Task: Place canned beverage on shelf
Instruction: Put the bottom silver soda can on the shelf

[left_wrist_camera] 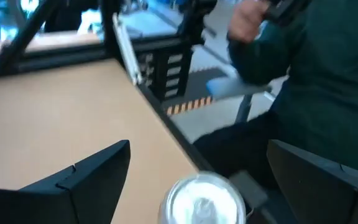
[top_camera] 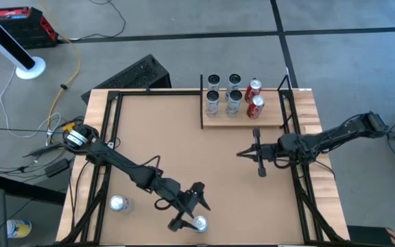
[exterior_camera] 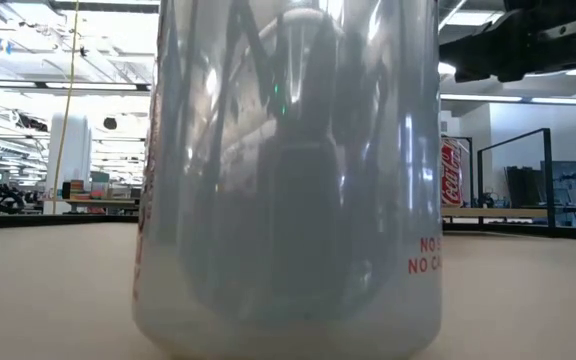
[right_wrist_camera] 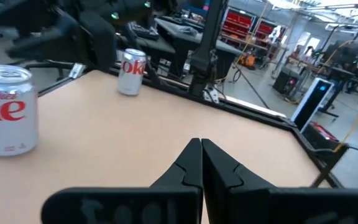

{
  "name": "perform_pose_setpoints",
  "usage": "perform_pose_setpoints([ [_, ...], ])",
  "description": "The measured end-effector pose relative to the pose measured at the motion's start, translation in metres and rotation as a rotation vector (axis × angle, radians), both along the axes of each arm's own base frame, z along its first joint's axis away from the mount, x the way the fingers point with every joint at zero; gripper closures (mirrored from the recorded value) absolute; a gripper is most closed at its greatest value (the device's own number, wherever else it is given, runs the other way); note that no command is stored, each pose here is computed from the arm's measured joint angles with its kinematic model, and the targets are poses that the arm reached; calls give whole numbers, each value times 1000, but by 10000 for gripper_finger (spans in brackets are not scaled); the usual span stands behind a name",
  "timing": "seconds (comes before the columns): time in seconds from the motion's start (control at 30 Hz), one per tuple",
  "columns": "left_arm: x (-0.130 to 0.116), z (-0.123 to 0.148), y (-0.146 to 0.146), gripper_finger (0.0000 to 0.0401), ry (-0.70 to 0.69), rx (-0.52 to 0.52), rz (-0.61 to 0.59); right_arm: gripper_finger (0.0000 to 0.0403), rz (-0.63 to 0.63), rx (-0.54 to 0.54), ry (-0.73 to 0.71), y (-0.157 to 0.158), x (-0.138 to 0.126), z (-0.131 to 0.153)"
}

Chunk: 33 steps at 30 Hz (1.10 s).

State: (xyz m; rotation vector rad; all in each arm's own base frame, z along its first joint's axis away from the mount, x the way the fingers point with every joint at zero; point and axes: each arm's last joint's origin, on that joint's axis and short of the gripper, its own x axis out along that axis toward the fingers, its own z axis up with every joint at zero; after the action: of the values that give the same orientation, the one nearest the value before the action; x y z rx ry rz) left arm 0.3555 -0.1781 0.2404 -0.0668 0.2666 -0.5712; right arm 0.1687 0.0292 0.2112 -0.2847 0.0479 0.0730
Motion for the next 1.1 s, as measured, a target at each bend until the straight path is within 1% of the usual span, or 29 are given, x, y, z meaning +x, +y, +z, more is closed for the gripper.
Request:
perform_pose_setpoints([
  [0.17, -1, -6, 2, 37, 38, 66, 23, 382, 27, 14, 9, 5, -1, -1],
  [0.47, -1, -10, -1, 37, 52, 64, -15, 382, 74, 14, 10, 13, -3, -1],
  [0.53, 4, -16, -3, 37, 30, 53, -20, 382, 74, 14, 9, 13, -3, -1],
  [0.57, 7, -23, -5, 37, 28, 47, -42, 382, 73, 14, 10, 13, -3, -1],
  [0.63, 14, -37, -10, 37, 11, 1, -94, 382, 72, 13, 14, 12, -3, -1],
  [0.7, 17, -47, -10, 37, 35, -28, -124, 382, 72, 12, 18, 13, -3, -2],
  [0.73, 18, -47, -9, 37, 37, -37, -134, 382, 72, 12, 20, 13, -3, -2],
  [0.83, 21, -40, -5, 37, 30, -54, -112, 382, 72, 10, 24, 12, -3, -2],
  [1.0, 19, -46, -5, 37, 76, -20, -112, 382, 71, 7, 27, 12, -3, -3],
  [1.1, 17, -54, -3, 37, 150, 21, -97, 382, 70, 4, 27, 12, -3, -3],
])
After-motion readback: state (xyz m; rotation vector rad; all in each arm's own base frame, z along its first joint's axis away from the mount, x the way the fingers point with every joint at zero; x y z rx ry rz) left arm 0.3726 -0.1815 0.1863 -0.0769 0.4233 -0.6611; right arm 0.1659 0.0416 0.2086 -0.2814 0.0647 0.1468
